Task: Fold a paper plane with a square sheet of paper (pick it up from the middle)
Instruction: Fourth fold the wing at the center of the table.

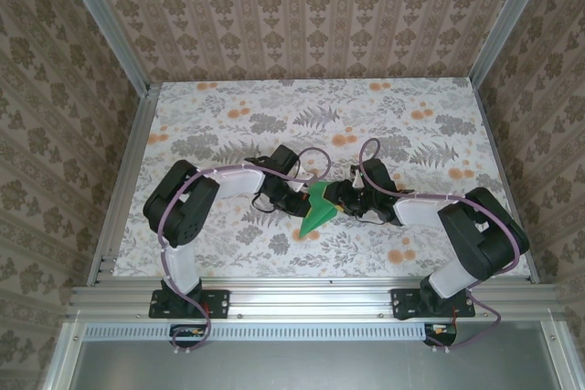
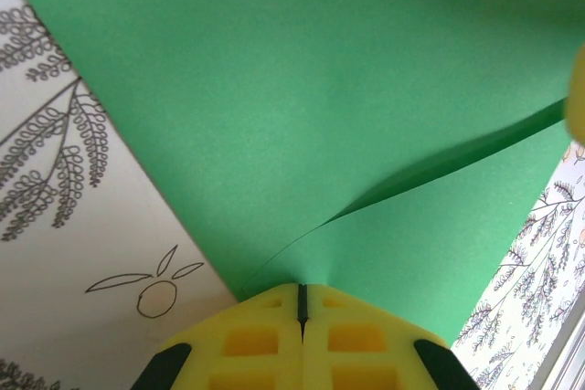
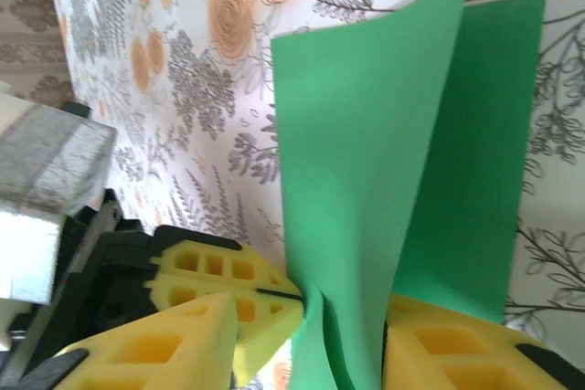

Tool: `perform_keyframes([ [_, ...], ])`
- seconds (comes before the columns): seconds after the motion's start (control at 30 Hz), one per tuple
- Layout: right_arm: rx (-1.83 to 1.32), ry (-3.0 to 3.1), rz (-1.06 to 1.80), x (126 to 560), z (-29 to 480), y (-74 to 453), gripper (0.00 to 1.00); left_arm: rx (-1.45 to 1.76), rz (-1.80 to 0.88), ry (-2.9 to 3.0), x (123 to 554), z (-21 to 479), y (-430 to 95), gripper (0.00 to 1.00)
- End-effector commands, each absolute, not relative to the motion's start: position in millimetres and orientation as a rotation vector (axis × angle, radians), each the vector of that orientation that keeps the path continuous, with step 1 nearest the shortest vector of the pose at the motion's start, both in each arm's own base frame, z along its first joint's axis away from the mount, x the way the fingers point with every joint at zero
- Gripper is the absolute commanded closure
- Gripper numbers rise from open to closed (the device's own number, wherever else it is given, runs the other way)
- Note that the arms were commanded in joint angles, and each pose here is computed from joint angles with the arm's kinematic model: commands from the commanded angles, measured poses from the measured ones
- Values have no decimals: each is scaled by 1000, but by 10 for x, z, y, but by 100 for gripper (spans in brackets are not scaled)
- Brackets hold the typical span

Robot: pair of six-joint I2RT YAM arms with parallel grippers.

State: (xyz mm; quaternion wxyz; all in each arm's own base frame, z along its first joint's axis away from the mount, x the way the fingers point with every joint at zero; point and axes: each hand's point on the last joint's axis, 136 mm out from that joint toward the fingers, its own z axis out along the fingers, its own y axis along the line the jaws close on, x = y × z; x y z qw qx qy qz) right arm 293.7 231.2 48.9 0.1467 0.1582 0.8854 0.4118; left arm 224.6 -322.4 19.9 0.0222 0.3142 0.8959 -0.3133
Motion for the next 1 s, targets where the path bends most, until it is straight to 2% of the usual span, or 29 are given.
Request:
perform_keyframes([
  [0.0,429,2625,1102,2905,407,2282,68,1002,-909,2791,2191,142,-3159,97],
  [0.13,426,2665,1073,2875,369,2267,87,990,-919,2710,2265,423,-3204,83],
  [0.2,425,2658,1080,2887,399,2277,91,989,-911,2663,2298,586,-3212,77],
  [0.33,431,2652,1080,2897,443,2280,91,998,-862,2585,2304,845,-3187,68],
  [0.43,443,2654,1074,2906,459,2275,91,1059,-775,2554,2183,894,-3178,66],
  [0.77,472,2654,1063,2913,472,2262,92,1138,-439,2542,1912,572,-3307,56],
  [0.97,491,2648,1068,2921,493,2266,92,1137,-246,2521,1915,417,-3349,54],
])
